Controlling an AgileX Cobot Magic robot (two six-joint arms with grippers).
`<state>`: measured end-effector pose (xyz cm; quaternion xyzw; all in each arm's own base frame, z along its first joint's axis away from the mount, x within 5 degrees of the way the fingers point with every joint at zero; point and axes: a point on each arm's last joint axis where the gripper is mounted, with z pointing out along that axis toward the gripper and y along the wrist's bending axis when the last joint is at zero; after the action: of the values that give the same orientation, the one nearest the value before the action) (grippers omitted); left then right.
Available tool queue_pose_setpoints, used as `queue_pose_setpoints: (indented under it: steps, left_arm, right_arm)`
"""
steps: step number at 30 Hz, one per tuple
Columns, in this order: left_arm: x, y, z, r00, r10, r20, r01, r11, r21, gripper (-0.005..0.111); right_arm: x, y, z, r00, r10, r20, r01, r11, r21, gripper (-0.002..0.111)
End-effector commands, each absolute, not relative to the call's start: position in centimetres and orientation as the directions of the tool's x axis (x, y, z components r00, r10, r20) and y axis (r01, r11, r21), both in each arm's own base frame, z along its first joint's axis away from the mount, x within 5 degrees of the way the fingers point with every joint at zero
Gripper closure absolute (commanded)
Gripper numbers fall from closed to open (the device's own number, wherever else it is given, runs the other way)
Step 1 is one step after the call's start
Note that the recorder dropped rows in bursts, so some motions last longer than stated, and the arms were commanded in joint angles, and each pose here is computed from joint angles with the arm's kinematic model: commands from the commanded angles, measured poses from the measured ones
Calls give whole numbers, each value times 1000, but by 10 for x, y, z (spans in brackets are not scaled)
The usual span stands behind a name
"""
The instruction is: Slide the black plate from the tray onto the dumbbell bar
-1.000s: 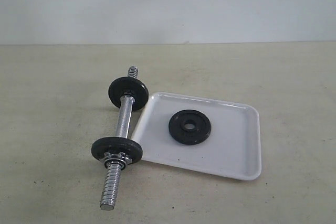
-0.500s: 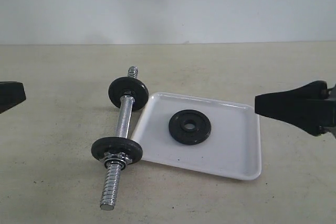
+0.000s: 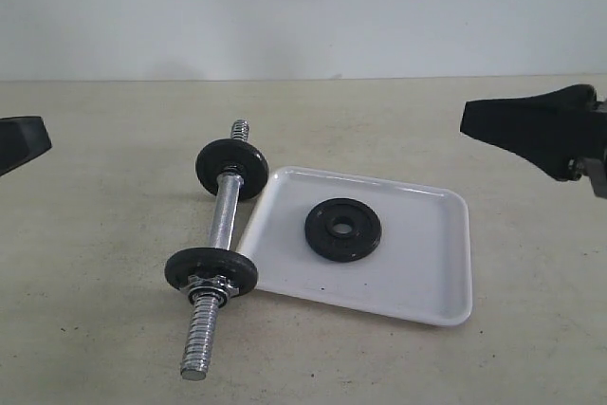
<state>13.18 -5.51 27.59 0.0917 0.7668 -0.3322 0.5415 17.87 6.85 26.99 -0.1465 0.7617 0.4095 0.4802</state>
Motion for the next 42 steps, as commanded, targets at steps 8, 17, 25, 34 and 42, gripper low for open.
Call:
queue_pose_setpoints:
  steps: [8,17,25,34,42]
  left_arm:
    - [145,-40,261,-454,-184,-872,319,880,-352,103]
    - [163,1,257,-338,-184,-923,-68,983,-171,103]
    - [162,-9,256,-376,-158,-913,38,982,-186,103]
    - [162,-15,260,-381,-164,-910,91,973,-214,103]
    - [164,-36,294,-334,-88,-938,342,916,-208,103]
  right_arm:
    - [196,69,271,-481,-44,-876,-512,825,240,109]
    - [209,52,279,-319,-137,-938,-101,989,-110,109]
    - [203,75,274,-342,-174,-924,-322,945,-59,109]
    - [200,80,273,-350,-177,-920,-381,924,-33,109]
    - [188,100,271,-311,-283,-907,-621,784,-31,109]
